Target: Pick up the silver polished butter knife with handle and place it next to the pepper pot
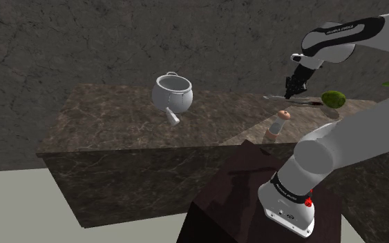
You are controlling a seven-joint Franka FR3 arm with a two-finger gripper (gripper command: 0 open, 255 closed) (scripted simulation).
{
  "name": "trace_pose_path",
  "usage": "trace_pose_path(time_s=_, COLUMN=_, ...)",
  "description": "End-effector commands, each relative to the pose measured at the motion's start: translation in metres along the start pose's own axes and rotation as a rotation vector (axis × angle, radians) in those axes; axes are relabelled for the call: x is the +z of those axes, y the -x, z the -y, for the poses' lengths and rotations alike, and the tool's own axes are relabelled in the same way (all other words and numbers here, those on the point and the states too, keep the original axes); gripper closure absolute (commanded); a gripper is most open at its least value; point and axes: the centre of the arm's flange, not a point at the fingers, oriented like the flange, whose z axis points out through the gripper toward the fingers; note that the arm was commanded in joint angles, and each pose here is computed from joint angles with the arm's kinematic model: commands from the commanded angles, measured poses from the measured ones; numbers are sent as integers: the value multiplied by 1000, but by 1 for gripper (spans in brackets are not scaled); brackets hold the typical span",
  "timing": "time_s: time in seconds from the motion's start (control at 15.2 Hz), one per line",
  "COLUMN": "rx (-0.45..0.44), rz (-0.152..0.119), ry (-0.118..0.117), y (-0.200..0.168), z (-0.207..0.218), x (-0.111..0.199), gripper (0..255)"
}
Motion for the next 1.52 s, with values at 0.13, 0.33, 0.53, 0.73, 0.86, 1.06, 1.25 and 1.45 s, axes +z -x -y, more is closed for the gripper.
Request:
trace_pose_path(time_s=0.13, rx=-2, rz=1, ry=0, y=51, z=3, x=0, gripper=255)
trace_pose_path(time_s=0.33, rx=-2, rz=1, ry=0, y=91, z=5, x=-2, gripper=255)
trace_pose_path(time_s=0.53, rx=-2, rz=1, ry=0, y=130, z=6, x=-5, gripper=255)
trace_pose_path(time_s=0.73, rx=-2, rz=1, ry=0, y=170, z=7, x=-7, gripper=255)
trace_pose_path(time_s=0.86, rx=-2, rz=1, ry=0, y=196, z=7, x=-8, gripper=255)
trace_pose_path(time_s=1.06, rx=-2, rz=1, ry=0, y=236, z=9, x=-10, gripper=255)
trace_pose_path(time_s=1.25, rx=-2, rz=1, ry=0, y=263, z=9, x=-6, gripper=255)
trace_pose_path(time_s=1.45, rx=-2, rz=1, ry=0, y=264, z=9, x=10, gripper=255)
